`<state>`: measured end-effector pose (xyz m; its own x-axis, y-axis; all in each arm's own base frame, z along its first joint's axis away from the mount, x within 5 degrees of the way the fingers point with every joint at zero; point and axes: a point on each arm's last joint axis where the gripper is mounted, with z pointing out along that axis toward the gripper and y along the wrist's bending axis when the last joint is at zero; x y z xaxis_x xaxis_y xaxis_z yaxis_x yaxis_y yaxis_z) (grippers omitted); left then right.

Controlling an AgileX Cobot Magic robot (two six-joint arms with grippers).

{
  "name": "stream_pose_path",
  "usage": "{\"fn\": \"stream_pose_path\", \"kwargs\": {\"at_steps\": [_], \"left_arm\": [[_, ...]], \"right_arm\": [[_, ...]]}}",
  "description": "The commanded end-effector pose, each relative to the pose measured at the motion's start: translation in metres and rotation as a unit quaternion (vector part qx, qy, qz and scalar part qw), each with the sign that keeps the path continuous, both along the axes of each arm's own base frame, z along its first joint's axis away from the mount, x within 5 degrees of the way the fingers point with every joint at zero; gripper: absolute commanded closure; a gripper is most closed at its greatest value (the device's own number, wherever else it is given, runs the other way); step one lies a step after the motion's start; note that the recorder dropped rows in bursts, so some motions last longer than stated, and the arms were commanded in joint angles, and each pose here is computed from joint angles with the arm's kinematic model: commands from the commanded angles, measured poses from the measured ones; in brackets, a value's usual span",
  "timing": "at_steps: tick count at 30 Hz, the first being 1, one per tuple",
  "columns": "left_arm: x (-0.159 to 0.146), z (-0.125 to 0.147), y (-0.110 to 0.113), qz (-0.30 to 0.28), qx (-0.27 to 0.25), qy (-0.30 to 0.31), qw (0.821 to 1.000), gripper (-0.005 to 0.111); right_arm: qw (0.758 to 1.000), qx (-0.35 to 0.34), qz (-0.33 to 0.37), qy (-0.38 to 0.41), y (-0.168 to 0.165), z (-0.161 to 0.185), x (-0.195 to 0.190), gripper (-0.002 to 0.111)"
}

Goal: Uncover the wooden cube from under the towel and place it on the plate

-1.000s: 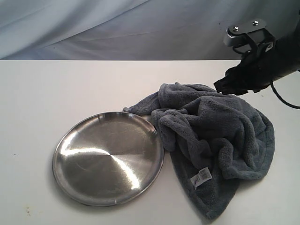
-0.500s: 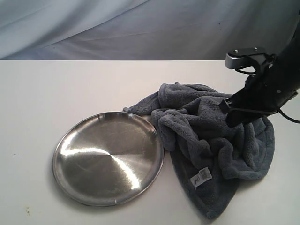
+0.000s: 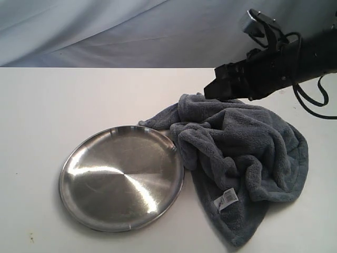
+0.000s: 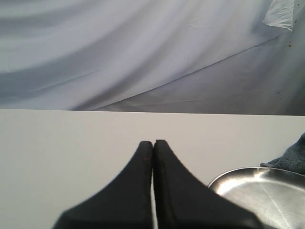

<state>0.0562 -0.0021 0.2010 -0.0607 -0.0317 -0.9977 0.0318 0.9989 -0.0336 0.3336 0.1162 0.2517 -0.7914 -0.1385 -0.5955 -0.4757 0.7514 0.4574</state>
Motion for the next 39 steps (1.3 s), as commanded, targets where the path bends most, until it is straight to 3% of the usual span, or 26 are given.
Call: {"fn": "stream_pose_path", "kwargs": {"at_steps": [1, 12, 18, 23, 31, 39], "left_arm": [[0.0, -0.001, 0.0, 0.0, 0.0, 0.0, 1.0, 0.105], [0.0, -0.001, 0.0, 0.0, -0.001, 0.0, 1.0, 0.105], [0.0, -0.001, 0.0, 0.0, -0.001, 0.0, 1.0, 0.105], [0.0, -0.001, 0.0, 0.0, 0.0, 0.0, 1.0, 0.105], [0.0, -0.001, 0.0, 0.0, 0.0, 0.0, 1.0, 0.105], [0.0, -0.001, 0.0, 0.0, -0.001, 0.0, 1.0, 0.105]], "right_arm": [[0.998, -0.026, -0.03, -0.053, -0.006, 0.004, 0.009, 0.07], [0.98, -0.165, -0.029, -0.103, -0.025, -0.004, 0.015, 0.07], [0.962, -0.269, -0.028, -0.041, -0.042, -0.015, 0.007, 0.07], [0.954, -0.297, -0.027, 0.034, -0.048, -0.021, -0.004, 0.07], [0.973, -0.196, -0.007, 0.119, -0.03, -0.021, -0.018, 0.07], [0.999, 0.016, 0.021, 0.037, 0.002, 0.003, -0.008, 0.07]]}}
